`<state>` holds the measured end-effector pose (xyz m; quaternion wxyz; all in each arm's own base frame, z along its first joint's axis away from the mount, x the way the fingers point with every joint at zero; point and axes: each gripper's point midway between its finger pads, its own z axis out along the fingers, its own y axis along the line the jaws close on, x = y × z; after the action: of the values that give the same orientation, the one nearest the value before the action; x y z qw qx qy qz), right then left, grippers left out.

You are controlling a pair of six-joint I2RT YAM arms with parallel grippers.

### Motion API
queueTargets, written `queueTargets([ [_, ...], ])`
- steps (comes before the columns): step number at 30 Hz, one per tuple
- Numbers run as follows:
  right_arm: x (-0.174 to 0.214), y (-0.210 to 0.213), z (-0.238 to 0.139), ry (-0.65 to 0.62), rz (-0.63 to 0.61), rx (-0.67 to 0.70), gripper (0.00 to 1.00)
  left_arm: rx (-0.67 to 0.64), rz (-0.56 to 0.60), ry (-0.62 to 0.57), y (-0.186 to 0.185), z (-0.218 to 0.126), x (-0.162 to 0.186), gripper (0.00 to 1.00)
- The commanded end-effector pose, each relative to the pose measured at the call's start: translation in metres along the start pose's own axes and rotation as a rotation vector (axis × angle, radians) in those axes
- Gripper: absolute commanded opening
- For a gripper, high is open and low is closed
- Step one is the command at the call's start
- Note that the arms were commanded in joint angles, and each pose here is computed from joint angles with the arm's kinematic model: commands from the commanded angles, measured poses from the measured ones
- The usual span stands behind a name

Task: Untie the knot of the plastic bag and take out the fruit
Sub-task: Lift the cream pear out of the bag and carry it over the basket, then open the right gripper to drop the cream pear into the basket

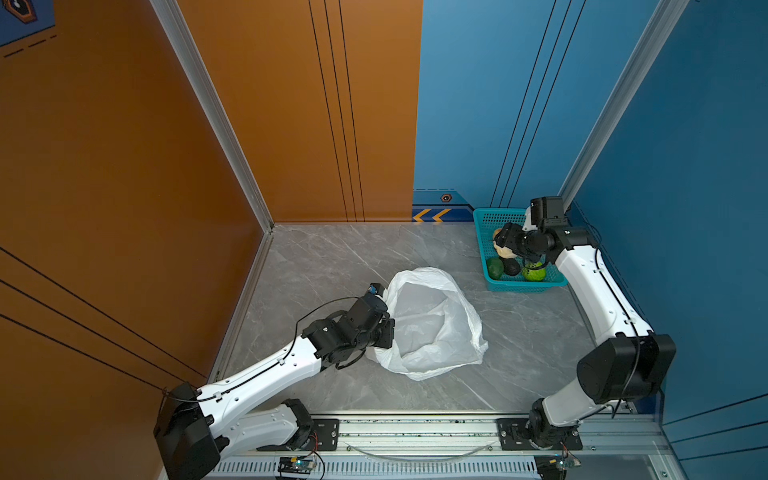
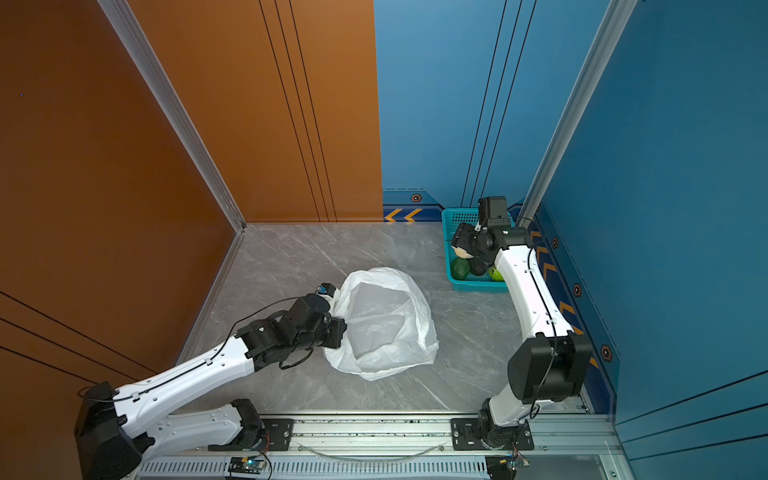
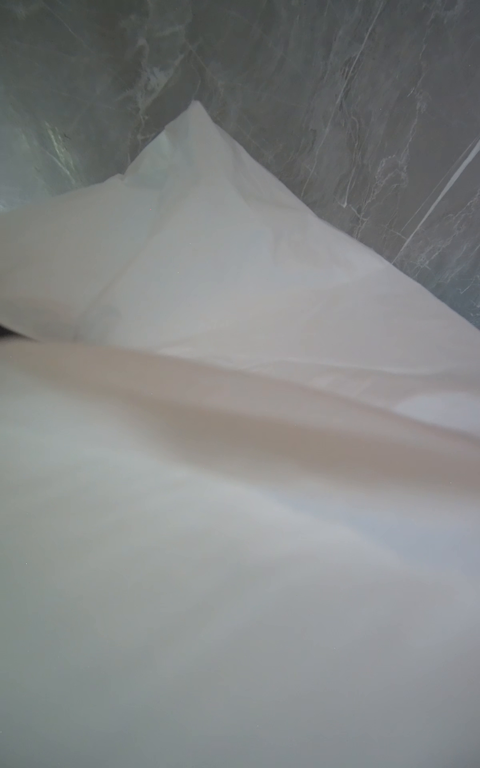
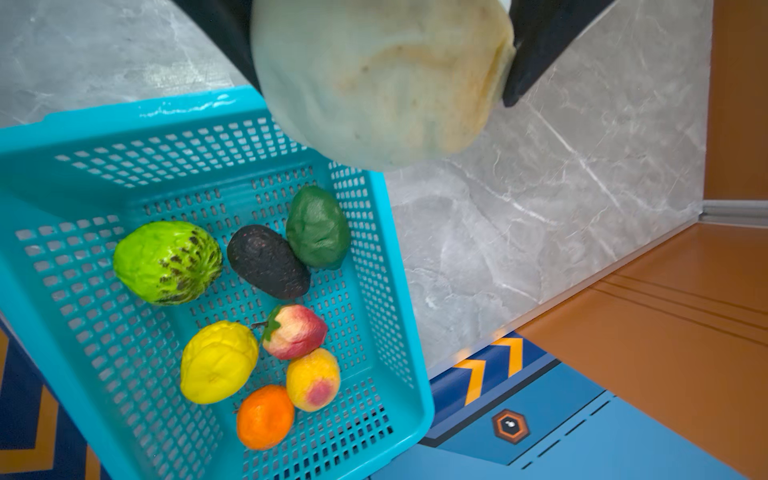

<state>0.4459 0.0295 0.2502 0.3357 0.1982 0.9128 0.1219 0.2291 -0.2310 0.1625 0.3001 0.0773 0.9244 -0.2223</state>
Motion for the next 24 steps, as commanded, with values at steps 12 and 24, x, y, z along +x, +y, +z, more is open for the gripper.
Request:
queueTargets([
  [12,-0.052,-0.032,0.123,-0.027,0.05,0.097,0.63,0.036,-0.003,-0.03,-0.008,-0.008,-0.013,0.0],
  [24,-0.055,-0.045,0.179,0.034,0.077,0.133,0.85,0.034,-0.012,-0.041,-0.006,-0.012,-0.011,0.0],
])
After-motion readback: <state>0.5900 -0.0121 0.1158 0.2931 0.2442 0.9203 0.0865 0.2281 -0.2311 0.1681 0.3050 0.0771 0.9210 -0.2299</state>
